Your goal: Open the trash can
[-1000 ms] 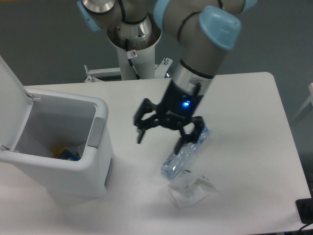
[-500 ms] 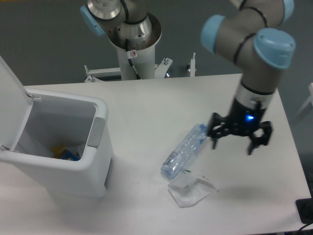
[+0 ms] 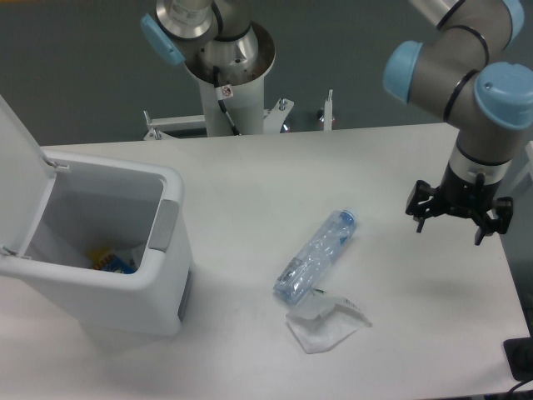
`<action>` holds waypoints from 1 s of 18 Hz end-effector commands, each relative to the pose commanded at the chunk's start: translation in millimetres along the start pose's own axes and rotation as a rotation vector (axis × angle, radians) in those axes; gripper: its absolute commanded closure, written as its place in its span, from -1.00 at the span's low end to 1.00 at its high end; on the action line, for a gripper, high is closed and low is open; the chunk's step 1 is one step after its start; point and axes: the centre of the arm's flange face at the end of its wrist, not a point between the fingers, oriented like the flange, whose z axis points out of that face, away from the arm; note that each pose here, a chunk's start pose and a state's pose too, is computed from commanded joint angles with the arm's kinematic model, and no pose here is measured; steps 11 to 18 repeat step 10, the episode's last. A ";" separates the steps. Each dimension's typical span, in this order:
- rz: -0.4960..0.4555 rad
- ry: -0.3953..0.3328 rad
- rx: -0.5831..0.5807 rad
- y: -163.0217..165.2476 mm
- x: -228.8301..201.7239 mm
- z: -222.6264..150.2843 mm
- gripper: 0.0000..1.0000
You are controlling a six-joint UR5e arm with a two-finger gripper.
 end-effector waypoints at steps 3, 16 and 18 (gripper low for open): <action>0.091 0.006 -0.053 7.5 6.6 9.8 -1.00; 0.118 0.014 -0.097 9.7 15.4 21.6 -1.00; 0.118 0.014 -0.097 9.7 15.4 21.6 -1.00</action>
